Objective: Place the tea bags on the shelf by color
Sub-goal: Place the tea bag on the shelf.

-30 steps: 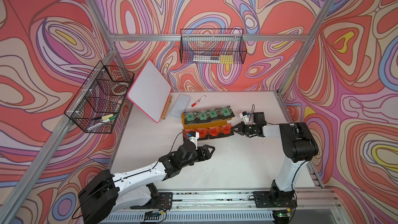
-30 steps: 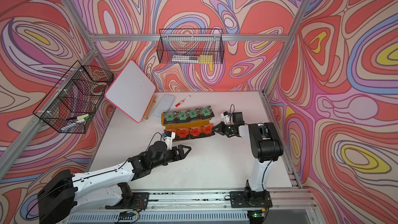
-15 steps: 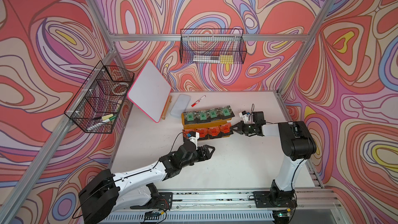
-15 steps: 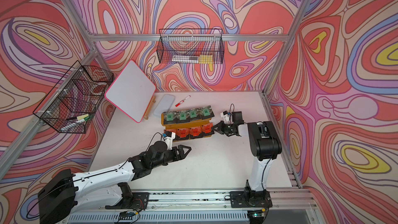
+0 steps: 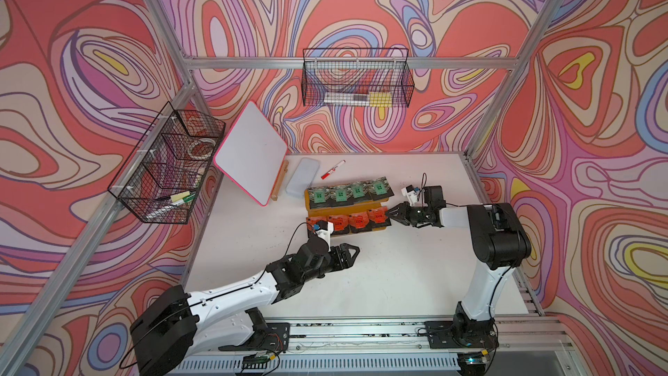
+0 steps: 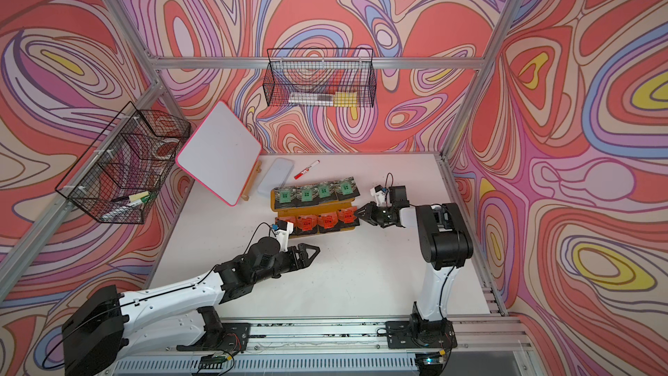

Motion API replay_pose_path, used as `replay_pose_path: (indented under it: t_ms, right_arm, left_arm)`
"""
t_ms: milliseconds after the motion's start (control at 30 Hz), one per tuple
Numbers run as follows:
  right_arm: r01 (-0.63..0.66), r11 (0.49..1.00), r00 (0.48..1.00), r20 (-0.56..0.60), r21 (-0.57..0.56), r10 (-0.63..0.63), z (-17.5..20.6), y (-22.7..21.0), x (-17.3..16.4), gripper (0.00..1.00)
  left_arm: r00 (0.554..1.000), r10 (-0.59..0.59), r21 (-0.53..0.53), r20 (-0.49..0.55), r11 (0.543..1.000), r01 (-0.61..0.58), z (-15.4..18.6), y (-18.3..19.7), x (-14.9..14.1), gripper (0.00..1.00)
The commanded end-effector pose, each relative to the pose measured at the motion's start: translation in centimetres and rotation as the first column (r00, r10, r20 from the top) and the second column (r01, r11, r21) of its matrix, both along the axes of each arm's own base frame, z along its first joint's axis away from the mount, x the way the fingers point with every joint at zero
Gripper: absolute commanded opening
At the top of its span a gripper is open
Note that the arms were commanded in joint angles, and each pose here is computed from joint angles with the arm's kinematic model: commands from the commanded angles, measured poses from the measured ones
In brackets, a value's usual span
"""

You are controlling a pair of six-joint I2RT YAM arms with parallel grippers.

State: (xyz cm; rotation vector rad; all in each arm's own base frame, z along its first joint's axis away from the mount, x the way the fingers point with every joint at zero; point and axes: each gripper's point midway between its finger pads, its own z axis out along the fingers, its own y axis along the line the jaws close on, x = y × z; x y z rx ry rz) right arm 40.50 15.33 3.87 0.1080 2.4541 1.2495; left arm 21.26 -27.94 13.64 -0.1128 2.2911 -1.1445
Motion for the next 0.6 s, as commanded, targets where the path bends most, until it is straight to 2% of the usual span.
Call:
replay_pose_path:
  t_ms: [0,233,333,367,467,533,567]
  right_arm:
    - [0.011,0.999,1.000,0.014,-0.041,-0.011,0.2,-0.6,0.3,0.29]
    - [0.047,0.992,0.998,0.035,-0.115,-0.043,1.0,-1.6,0.0,0.35]
    - [0.069,0.986,0.997,0.045,-0.153,-0.063,1.4,-2.2,-0.3,0.38]
    - [0.082,0.982,0.996,0.049,-0.171,-0.074,1.5,-2.5,-0.4,0.39]
    - [0.131,0.964,0.991,0.070,-0.231,-0.118,2.1,-3.7,-1.1,0.42]
    - [0.164,0.948,0.986,0.081,-0.274,-0.147,2.4,-4.6,-1.7,0.50]
    - [0.181,0.939,0.983,0.091,-0.292,-0.161,2.7,-5.0,-2.0,0.57]
  left_arm:
    - [0.999,0.014,0.034,0.030,0.999,-0.015,0.3,0.9,0.2,0.72]
    - [0.997,0.036,0.102,0.068,0.994,-0.043,1.1,2.6,0.1,0.78]
    - [0.994,0.053,0.167,0.095,0.984,-0.069,1.0,4.0,0.1,0.86]
    - [0.990,0.062,0.171,0.126,0.982,-0.083,2.4,4.2,0.4,0.89]
    - [0.977,0.089,0.272,0.194,0.952,-0.140,2.9,6.5,0.8,0.97]
    - [0.963,0.087,0.346,0.256,0.922,-0.176,3.4,8.1,1.0,0.99]
    - [0.950,0.070,0.373,0.304,0.909,-0.186,4.1,8.7,1.1,0.99]
